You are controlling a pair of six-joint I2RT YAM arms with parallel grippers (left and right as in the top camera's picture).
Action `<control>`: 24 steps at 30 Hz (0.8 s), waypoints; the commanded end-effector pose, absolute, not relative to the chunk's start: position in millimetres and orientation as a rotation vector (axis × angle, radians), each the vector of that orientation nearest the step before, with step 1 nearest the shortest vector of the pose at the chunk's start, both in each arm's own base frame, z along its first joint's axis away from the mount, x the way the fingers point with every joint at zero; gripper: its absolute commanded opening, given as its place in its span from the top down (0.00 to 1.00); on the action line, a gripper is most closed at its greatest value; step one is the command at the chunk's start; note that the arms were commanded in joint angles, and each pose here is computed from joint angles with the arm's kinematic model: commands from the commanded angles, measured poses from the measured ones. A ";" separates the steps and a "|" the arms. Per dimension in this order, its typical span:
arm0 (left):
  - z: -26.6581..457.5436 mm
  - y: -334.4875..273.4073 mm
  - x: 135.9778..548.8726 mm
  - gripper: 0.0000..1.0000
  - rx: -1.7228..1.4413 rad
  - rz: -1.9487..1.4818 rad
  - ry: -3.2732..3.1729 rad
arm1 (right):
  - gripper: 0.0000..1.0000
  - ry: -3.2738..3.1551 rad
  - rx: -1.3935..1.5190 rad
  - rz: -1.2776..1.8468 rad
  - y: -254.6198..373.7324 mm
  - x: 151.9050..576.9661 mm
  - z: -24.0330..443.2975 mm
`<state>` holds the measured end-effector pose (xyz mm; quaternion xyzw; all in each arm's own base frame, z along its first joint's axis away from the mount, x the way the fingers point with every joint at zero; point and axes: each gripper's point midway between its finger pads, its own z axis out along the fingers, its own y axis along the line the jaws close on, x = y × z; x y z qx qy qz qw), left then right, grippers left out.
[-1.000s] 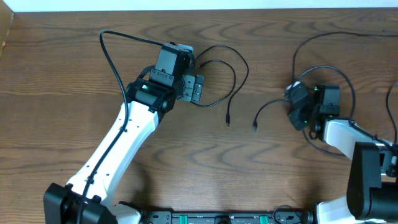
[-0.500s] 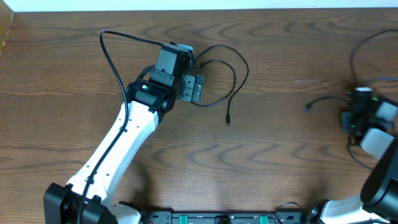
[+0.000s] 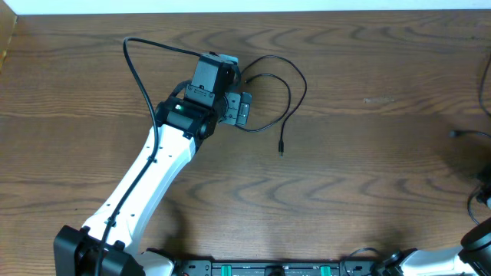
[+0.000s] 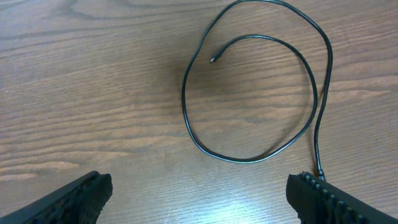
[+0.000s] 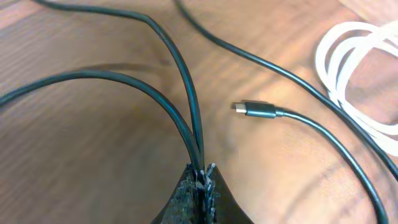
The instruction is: Untangle cables
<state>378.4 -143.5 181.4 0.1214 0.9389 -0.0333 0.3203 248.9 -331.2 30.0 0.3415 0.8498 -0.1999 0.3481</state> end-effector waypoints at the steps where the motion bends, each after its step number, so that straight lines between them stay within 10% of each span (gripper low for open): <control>1: 188.6 -141.4 380.3 0.05 0.325 -0.075 2.448 | 0.99 2.096 1.089 -0.480 -345.6 236.0 31.3; 11: 188.7 -141.4 380.3 0.05 0.325 -0.075 2.448 | 0.98 2.065 1.177 -0.459 -347.4 227.7 27.9; 19: 188.7 -141.4 380.3 0.05 0.325 -0.075 2.448 | 0.17 2.034 1.198 -0.415 -345.9 231.7 29.7; 24: 188.7 -141.4 380.3 0.05 0.325 -0.075 2.448 | 0.01 2.007 1.150 -0.287 -335.7 248.3 37.1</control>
